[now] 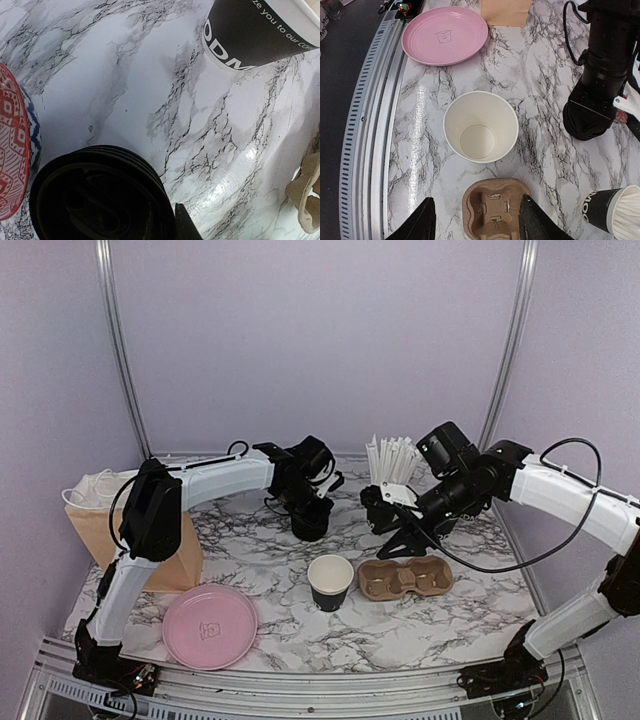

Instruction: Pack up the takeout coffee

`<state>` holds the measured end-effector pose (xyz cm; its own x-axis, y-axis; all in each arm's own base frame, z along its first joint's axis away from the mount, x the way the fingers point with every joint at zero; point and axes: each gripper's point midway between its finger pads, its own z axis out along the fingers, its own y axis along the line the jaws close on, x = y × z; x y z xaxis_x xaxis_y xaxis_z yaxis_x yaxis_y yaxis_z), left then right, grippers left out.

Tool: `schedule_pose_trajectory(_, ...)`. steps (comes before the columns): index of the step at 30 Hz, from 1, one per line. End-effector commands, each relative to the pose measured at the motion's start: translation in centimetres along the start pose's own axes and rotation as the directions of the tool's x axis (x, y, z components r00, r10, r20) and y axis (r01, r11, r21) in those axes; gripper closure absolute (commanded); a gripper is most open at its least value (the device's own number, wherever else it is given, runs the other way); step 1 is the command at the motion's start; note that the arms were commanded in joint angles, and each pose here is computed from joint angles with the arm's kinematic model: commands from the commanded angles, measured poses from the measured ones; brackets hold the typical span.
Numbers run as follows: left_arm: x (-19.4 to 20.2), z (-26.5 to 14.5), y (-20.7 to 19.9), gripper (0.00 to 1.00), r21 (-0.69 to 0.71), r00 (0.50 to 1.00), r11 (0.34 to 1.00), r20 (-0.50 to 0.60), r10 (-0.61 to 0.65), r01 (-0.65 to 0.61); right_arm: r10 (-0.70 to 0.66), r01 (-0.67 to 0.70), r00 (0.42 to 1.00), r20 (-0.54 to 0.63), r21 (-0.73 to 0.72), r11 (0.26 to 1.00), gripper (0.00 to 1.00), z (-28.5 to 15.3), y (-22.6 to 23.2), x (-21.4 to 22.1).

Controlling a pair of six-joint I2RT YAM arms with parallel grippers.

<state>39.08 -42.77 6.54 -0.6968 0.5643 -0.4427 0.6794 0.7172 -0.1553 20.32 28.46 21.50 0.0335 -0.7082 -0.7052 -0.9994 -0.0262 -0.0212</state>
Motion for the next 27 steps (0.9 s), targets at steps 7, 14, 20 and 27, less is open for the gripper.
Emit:
schedule_pose_trajectory(7,-3.7,-7.2,-1.6,0.88,0.029,0.991,1.000,0.133,0.002,-0.006,0.003,-0.003,1.000,0.007,-0.008,1.000,0.46,0.3,-0.3,-0.1)
schedule_pose_trajectory(14,-4.5,-10.2,-1.7,0.89,0.014,0.983,1.000,0.184,0.001,-0.003,-0.006,0.006,1.000,0.011,-0.006,1.000,0.46,0.3,-0.5,-0.1)
schedule_pose_trajectory(20,-2.9,-7.3,-2.2,0.90,0.073,0.994,0.997,0.107,-0.016,0.008,-0.001,0.001,1.000,0.017,0.002,1.000,0.47,0.7,-1.2,-0.4)
schedule_pose_trajectory(27,-0.2,-3.3,-0.9,0.92,0.029,0.998,0.998,0.007,-0.060,0.060,0.012,-0.012,1.000,0.009,-0.008,1.000,0.47,1.0,-1.3,-0.2)
